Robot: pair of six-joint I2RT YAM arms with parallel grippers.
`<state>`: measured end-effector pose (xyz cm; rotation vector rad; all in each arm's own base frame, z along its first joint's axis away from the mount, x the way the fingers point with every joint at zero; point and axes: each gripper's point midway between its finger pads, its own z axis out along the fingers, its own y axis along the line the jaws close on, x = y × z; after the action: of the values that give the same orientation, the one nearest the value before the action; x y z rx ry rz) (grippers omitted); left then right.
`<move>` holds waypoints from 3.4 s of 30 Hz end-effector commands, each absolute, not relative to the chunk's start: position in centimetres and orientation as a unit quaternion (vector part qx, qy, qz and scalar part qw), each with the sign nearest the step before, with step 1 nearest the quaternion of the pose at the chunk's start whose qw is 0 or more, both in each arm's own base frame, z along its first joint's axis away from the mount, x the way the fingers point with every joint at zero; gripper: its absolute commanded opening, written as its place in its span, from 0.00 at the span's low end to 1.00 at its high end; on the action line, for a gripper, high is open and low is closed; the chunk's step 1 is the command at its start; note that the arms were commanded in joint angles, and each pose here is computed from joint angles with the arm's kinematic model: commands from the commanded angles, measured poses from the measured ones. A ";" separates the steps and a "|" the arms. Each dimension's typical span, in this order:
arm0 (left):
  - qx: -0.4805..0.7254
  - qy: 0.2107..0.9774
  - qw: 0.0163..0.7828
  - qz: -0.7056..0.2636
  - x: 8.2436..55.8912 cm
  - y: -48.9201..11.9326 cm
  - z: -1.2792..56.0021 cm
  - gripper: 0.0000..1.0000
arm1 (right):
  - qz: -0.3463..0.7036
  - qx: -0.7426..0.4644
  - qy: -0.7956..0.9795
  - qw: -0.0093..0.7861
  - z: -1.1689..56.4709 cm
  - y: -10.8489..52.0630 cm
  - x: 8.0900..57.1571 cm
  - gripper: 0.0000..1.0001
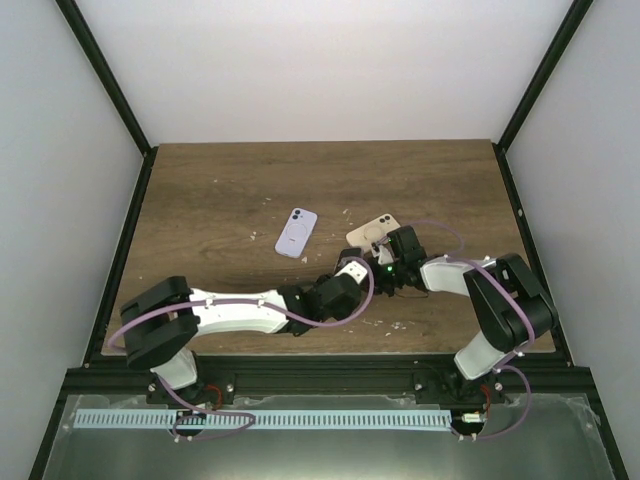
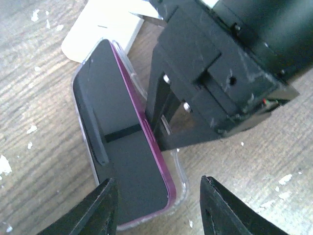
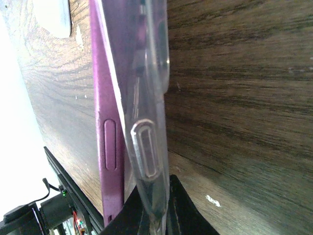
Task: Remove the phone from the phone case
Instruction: Remove the phone case from the phone, then place the phone at the center of the board.
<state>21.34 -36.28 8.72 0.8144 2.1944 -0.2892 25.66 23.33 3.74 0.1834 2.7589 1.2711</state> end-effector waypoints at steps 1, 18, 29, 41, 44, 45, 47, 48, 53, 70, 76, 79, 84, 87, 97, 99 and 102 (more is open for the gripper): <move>0.336 0.852 0.395 -0.066 22.4 -36.3 8.8 0.46 | 0.425 0.052 0.902 0.057 4.4 24.0 26.5 0.01; 0.346 0.862 0.370 0.029 23.2 -34.3 5.2 0.40 | 0.432 0.053 0.899 0.040 4.1 24.3 26.2 0.01; 0.410 0.807 0.390 0.168 23.2 -34.3 4.5 0.42 | 0.438 0.052 0.897 0.030 3.9 24.5 25.9 0.01; 0.375 0.788 0.439 0.215 23.4 -33.5 7.7 0.08 | 0.436 0.037 0.897 0.064 5.2 24.4 26.8 0.01; 0.353 0.790 0.455 0.210 23.5 -32.9 9.3 0.00 | 0.429 0.032 0.899 0.080 5.5 24.1 27.1 0.01; 0.344 0.792 0.460 0.205 23.5 -32.6 9.9 0.00 | 0.424 0.029 0.901 0.088 5.6 24.0 27.3 0.01; 0.327 0.799 0.470 0.184 23.3 -32.4 10.9 0.00 | 0.410 0.024 0.905 0.107 5.7 23.7 27.9 0.01; 0.317 0.804 0.476 0.166 23.2 -32.4 11.5 0.00 | 0.402 0.022 0.908 0.117 5.7 23.5 28.2 0.01; 0.257 0.824 0.498 0.080 22.7 -31.5 14.0 0.00 | 0.376 -0.001 0.912 0.163 6.4 23.0 29.6 0.01; 0.136 0.847 0.513 -0.033 20.8 -24.3 15.8 0.00 | 0.273 -0.098 0.871 0.397 17.3 18.7 35.3 0.01; 0.080 0.864 0.495 0.049 20.5 -19.0 14.7 0.00 | 0.199 -0.151 0.846 0.471 22.1 14.4 35.5 0.01; 0.061 0.869 0.483 0.089 21.0 -17.3 13.9 0.00 | 0.189 -0.167 0.851 0.460 21.3 13.3 34.1 0.01; 0.038 0.871 0.464 0.158 22.7 -15.2 11.8 0.00 | 0.198 -0.164 0.843 0.472 20.6 12.6 32.6 0.01; 0.023 0.867 0.448 0.217 23.8 -14.2 11.0 0.00 | 0.197 -0.149 0.846 0.472 19.9 11.8 32.5 0.01; 0.053 0.839 0.416 0.346 25.1 -15.0 7.8 0.00 | 0.234 -0.150 0.849 0.450 18.5 12.3 32.1 0.01; 0.062 0.847 0.407 0.337 25.0 -15.4 6.9 0.00 | 0.233 -0.150 0.849 0.450 18.5 12.3 32.2 0.01; 0.074 0.864 0.395 0.302 25.0 -16.2 5.5 0.00 | 0.234 -0.150 0.850 0.449 18.5 12.3 32.2 0.01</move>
<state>24.58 -15.32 5.95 0.1715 2.1769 0.8464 31.95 12.14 17.86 -0.3618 2.1326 0.5641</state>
